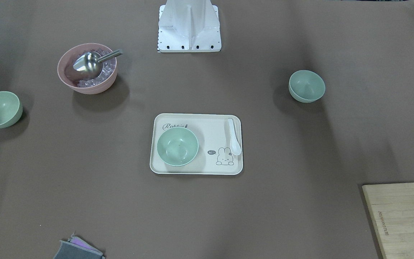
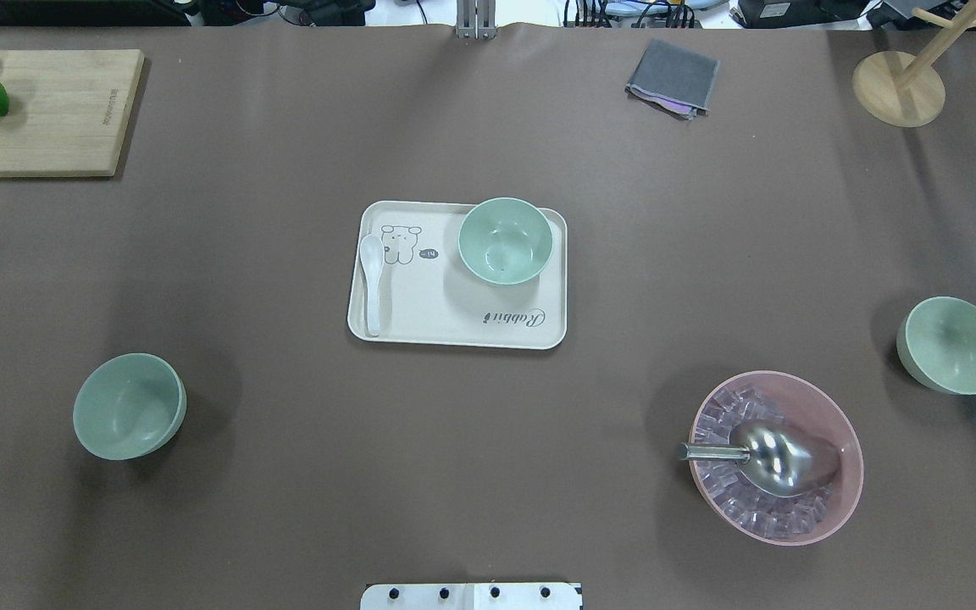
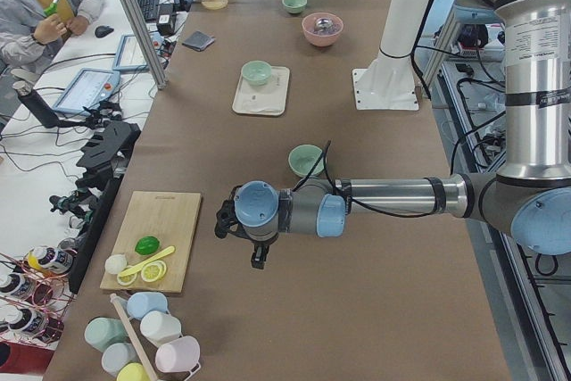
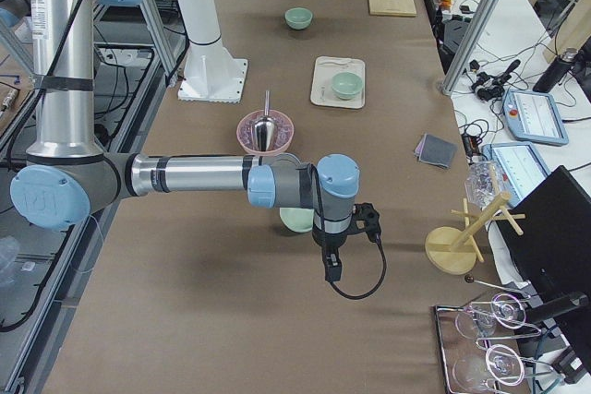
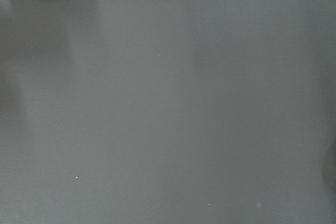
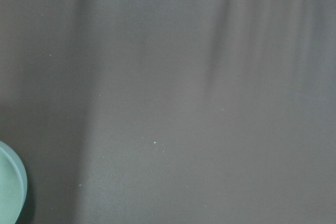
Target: Stack green bowls together
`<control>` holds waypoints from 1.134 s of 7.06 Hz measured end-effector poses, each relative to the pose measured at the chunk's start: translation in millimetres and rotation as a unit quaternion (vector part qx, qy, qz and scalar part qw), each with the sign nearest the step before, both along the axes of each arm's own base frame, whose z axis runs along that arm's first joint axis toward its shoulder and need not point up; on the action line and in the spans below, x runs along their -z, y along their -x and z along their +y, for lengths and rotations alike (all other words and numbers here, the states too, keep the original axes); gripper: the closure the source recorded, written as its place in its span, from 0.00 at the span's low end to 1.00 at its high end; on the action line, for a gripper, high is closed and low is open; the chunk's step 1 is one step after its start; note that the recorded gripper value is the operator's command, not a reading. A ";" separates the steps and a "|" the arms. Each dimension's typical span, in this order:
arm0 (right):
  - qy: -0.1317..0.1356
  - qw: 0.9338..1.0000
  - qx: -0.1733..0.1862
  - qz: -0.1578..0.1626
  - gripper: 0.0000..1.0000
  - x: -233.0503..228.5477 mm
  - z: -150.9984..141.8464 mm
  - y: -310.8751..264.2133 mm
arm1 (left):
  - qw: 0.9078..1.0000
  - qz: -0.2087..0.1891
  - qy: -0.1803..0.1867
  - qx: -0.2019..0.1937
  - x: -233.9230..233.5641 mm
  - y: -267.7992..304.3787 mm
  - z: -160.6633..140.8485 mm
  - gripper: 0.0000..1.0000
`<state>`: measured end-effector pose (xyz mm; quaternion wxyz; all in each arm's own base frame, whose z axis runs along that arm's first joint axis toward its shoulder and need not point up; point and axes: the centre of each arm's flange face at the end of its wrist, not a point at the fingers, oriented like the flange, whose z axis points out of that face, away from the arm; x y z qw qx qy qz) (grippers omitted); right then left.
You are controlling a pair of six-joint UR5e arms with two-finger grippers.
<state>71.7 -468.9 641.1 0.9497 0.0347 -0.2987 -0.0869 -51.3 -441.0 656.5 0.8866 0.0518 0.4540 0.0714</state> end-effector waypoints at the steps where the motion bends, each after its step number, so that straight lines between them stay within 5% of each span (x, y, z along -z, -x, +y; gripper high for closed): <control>1: 0.000 1.000 0.000 -0.001 0.00 -0.1 0.2 0.1 | 1.000 -0.023 -0.002 0.001 -2.6 2.9 0.3 0.02; 3: 0.001 1.000 -0.001 -0.005 0.00 0.5 1.9 0.7 | 0.997 -0.077 -0.012 0.002 -2.9 9.3 -2.9 0.02; 8: 0.007 0.998 0.000 -0.063 0.00 3.1 5.7 9.3 | 0.996 -0.086 -0.030 0.007 12.5 10.2 -6.7 0.02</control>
